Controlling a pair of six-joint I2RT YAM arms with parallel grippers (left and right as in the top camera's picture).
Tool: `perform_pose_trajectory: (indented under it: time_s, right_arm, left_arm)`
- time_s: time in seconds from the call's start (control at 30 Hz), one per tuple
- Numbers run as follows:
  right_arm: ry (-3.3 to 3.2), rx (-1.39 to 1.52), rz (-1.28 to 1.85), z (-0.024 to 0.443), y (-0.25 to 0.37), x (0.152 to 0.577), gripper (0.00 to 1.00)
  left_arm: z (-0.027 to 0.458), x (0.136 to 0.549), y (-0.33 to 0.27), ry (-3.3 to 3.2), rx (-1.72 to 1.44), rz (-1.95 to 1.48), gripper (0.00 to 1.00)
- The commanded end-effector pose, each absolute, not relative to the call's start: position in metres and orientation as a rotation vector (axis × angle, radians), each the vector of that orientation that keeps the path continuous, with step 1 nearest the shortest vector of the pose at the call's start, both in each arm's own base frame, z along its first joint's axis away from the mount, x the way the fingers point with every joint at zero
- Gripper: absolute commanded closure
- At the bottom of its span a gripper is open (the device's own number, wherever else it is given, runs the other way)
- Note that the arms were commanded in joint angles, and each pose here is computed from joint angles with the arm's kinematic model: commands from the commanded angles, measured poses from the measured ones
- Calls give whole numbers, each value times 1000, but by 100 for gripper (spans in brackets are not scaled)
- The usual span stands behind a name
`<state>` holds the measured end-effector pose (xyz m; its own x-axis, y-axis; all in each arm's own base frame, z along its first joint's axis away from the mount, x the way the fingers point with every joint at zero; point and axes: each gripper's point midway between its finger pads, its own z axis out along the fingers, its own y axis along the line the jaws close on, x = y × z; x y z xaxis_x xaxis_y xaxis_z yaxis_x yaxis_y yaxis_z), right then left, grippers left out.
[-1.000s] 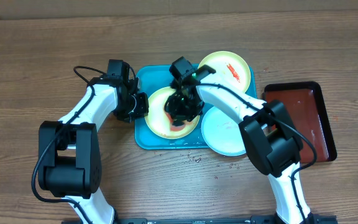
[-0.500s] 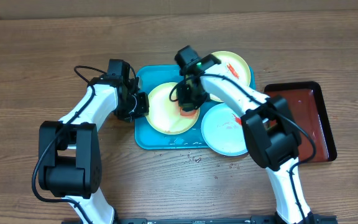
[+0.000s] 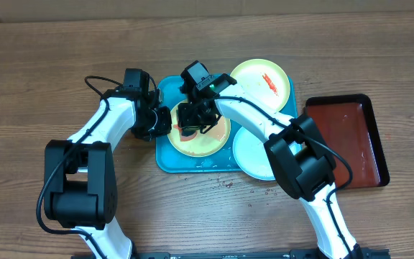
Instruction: Clean dirty plates on tray and stack at the side
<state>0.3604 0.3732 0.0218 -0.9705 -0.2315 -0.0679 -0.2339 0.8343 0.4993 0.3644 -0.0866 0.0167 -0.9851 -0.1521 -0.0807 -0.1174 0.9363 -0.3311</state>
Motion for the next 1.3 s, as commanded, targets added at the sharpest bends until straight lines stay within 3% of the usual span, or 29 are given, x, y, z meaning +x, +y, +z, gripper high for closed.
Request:
perform_pose_trajectory:
  time_s: [0.0,0.23,0.4,0.57,0.93,1.27]
  right_arm:
    - [3088,-389,1013,20,387,336,96]
    - [3272,-289,795,7,330,329,96]
    - [3284,-173,450,-7,266,358,96]
    - [3195,-168,380,-11,249,388,96]
    - [2934,-252,562,1,300,431,96]
    - [2909,-488,746,10,377,379,96]
  left_arm:
    - [21,368,-96,2969,-172,-563,96]
    - [21,368,-95,2969,-175,-561,96]
    - [20,368,-92,2970,-183,-538,96]
    - [20,368,-92,2971,-183,-535,95]
    - [20,365,-94,2982,-185,-551,96]
    - [20,366,-94,2978,-201,-553,96]
